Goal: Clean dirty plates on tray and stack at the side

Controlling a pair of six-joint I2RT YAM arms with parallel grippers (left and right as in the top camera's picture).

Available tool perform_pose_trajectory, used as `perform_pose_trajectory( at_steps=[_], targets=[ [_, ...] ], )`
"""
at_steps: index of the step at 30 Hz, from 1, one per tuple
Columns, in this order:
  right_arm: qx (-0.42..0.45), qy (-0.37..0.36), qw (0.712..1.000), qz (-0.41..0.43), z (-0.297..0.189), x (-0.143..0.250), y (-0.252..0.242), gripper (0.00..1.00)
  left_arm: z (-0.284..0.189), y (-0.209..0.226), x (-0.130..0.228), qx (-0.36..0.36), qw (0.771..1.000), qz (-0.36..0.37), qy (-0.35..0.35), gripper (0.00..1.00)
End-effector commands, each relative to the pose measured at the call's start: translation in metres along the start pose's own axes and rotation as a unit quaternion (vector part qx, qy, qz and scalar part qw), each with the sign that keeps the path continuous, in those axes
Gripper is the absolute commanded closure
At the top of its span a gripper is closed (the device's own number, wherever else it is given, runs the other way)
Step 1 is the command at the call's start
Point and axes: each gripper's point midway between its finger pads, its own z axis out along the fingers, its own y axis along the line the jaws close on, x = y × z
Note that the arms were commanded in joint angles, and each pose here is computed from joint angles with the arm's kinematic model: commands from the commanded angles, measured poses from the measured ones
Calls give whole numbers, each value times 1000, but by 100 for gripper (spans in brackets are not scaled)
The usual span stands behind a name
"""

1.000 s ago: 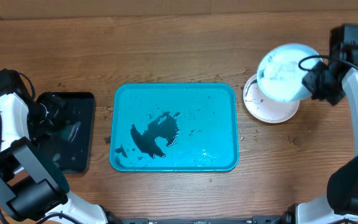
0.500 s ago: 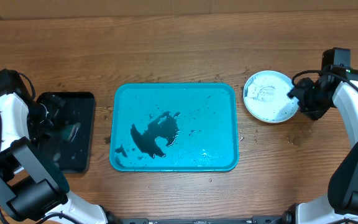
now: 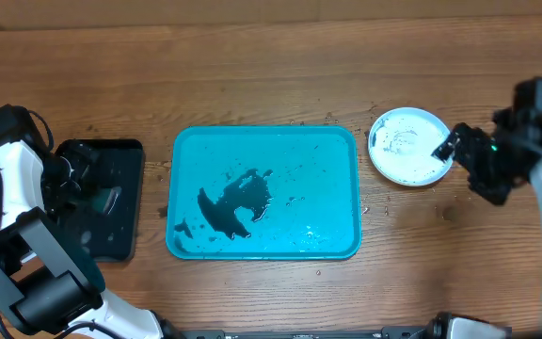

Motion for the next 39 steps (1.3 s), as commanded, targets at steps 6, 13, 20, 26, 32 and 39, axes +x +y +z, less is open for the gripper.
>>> perform_pose_trajectory(
  at_steps=[6,13,20,26,32,39],
  targets=[
    [-35,-68,996,-46,-83,70,-7,0,-5,-1,1,6,1000,2,-4,0],
    [-55,-110,991,-53,-105,90,-10,0,-5,-1,1,6,1000,2,-4,0],
    [-41,-110,991,-65,-104,90,-14,0,-5,-1,1,6,1000,2,-4,0],
    [-78,-144,980,-115,-94,80,5,0,-5,-1,1,6,1000,2,-4,0],
    [-177,-247,928,-215,-90,79,45,0,-5,-1,1,6,1000,2,-4,0],
    [-250,-346,869,-252,-66,91,43,0,-5,-1,1,6,1000,2,-4,0]
  ],
)
